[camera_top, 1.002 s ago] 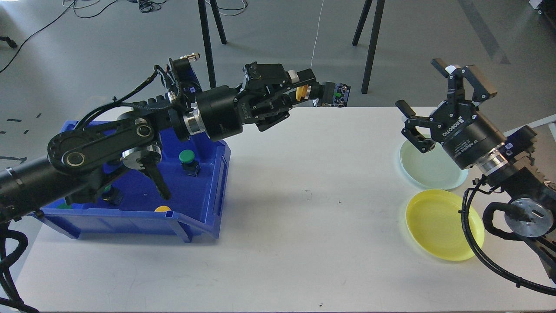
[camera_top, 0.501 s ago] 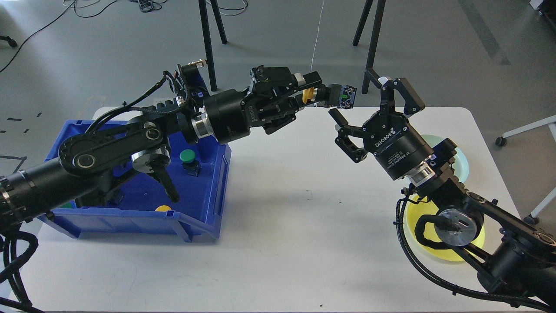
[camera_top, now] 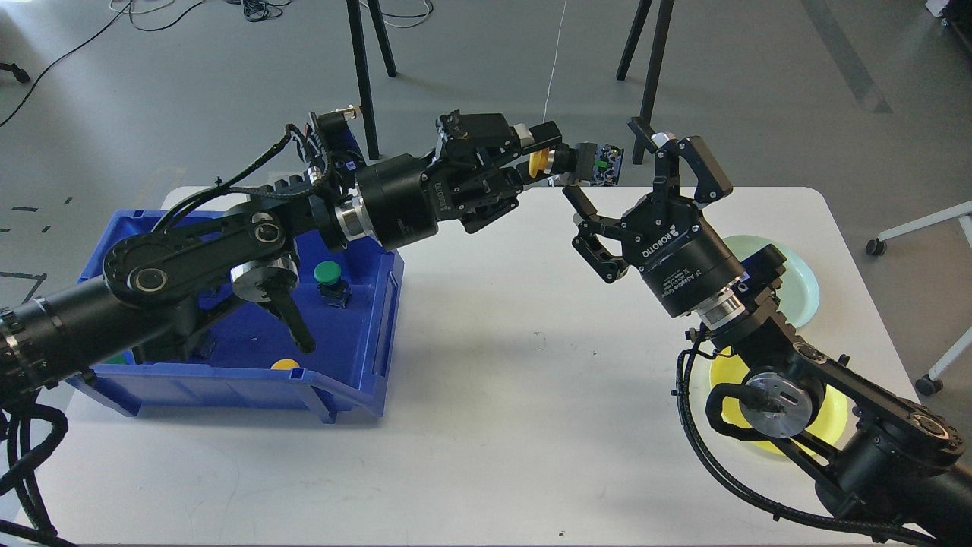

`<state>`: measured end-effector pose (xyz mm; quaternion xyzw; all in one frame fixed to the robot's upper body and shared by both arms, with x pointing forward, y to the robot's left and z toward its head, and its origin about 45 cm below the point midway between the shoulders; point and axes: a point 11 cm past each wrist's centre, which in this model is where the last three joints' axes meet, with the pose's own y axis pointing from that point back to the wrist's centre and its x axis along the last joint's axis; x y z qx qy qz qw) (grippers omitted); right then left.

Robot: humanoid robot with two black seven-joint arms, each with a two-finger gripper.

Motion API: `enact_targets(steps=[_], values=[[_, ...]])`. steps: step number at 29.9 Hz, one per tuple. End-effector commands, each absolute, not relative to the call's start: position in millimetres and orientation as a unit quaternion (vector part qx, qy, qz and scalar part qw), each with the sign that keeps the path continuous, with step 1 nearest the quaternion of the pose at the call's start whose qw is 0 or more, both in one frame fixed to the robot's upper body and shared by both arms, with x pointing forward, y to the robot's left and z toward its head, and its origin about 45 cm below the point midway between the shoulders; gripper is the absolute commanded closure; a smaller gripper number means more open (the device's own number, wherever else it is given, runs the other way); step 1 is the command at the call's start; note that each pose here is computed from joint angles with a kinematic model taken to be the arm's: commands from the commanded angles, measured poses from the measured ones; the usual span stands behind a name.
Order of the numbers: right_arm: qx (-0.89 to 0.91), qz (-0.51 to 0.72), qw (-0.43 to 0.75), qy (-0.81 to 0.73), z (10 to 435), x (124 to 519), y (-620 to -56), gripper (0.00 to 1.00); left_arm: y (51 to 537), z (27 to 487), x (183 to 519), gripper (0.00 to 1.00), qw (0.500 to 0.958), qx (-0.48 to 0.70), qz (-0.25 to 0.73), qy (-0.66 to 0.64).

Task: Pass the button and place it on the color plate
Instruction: 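Close the right gripper on the button held by the left gripper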

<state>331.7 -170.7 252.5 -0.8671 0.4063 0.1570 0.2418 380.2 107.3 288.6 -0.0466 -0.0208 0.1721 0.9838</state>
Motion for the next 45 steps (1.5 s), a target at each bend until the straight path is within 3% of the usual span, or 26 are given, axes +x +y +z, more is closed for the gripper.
enact_targets(steps=[1, 15, 21, 29, 34, 40, 45], values=[[-0.868, 0.163, 0.244, 0.400, 252.2, 326.1, -168.4, 0.01, 107.5, 288.4, 380.4, 0.92, 0.984, -0.046, 0.173, -0.021], [-0.872, 0.164, 0.252, 0.387, 259.0, 319.1, -165.8, 0.02, 107.5, 287.9, 380.0, 0.91, 0.984, -0.046, 0.172, -0.020], [-0.872, 0.164, 0.253, 0.386, 260.3, 319.0, -165.2, 0.06, 107.5, 287.9, 380.0, 0.91, 0.984, -0.046, 0.172, -0.020], [-0.873, 0.161, 0.251, 0.385, 260.3, 318.8, -165.4, 0.43, 107.4, 287.8, 380.0, 0.91, 0.984, -0.045, 0.171, -0.021], [-0.875, 0.157, 0.250, 0.385, 260.9, 319.3, -165.6, 0.55, 107.4, 287.8, 380.0, 0.91, 0.984, -0.045, 0.171, -0.021], [-0.875, 0.154, 0.247, 0.386, 260.8, 319.4, -166.8, 0.63, 107.1, 286.9, 379.0, 0.91, 0.984, -0.044, 0.170, -0.020], [-0.876, 0.154, 0.246, 0.386, 260.4, 319.3, -167.0, 0.78, 107.3, 287.3, 379.6, 0.90, 0.984, -0.044, 0.170, -0.021]])
